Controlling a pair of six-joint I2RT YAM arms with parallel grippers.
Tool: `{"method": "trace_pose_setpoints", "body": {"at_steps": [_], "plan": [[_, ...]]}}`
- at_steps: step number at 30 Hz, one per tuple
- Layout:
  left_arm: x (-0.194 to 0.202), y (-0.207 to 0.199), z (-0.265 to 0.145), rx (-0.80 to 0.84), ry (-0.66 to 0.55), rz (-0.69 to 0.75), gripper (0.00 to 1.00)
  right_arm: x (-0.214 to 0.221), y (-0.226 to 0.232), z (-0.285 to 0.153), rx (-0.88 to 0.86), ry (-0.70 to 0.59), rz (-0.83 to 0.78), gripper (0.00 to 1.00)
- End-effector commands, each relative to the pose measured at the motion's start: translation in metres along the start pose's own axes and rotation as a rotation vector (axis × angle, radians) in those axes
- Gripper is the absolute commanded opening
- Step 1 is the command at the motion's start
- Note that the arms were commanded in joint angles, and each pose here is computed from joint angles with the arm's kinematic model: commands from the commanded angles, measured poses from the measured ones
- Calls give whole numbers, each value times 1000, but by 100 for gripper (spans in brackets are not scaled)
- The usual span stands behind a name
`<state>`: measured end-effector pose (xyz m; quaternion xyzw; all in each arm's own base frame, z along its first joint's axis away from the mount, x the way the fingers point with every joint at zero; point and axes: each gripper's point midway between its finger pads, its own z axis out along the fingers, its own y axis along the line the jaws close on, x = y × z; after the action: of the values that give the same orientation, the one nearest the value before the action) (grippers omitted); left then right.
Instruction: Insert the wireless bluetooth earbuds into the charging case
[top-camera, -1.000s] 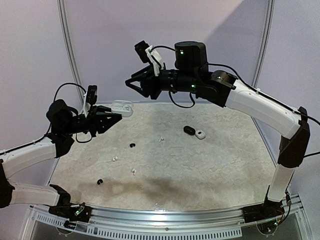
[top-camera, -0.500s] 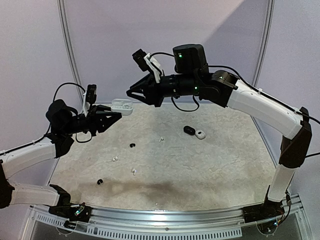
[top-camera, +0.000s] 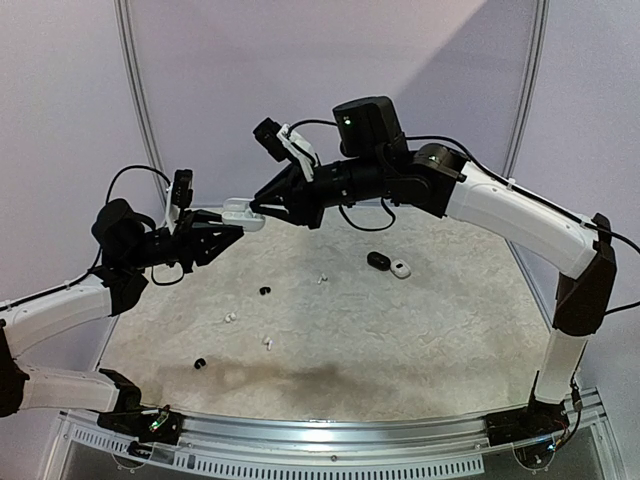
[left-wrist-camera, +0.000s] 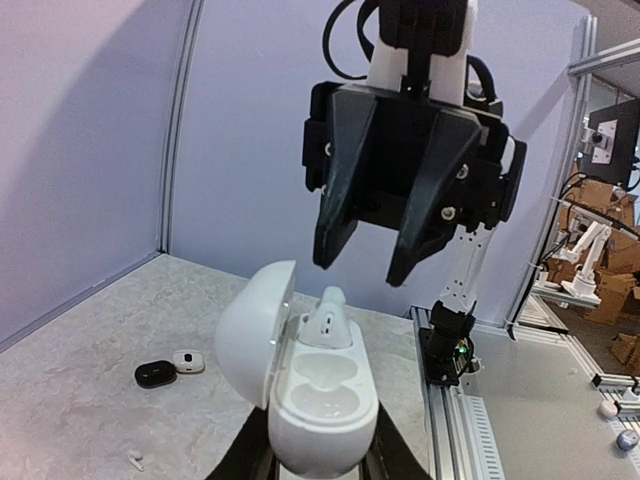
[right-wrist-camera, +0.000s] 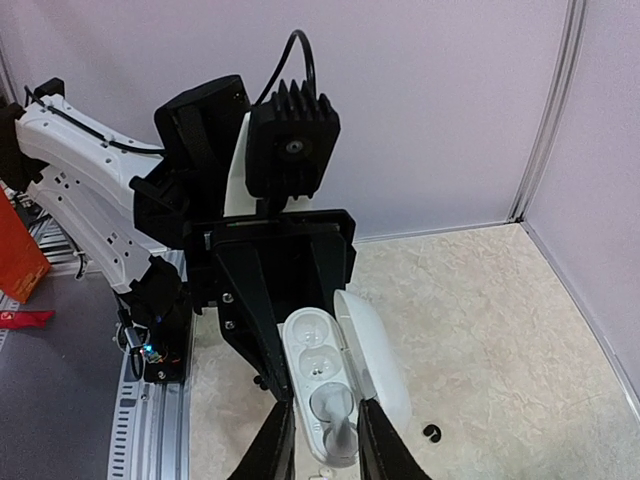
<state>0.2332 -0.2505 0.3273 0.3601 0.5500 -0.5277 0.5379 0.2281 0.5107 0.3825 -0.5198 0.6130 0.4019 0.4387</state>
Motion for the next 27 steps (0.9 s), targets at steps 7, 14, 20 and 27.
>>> {"method": "trace_pose_setpoints", "body": {"at_steps": [7,14,20,27], "plan": [[3,-5,1,20,12,9,0,4,4,10,-22,16,-25,18],[2,-6,1,28,12,22,0,9,-3,15,4,42,-26,14],[2,-6,1,27,12,28,0,18,-1,19,-12,74,-30,12],[1,-5,1,19,10,29,0,24,1,18,-21,93,-19,7]]}}
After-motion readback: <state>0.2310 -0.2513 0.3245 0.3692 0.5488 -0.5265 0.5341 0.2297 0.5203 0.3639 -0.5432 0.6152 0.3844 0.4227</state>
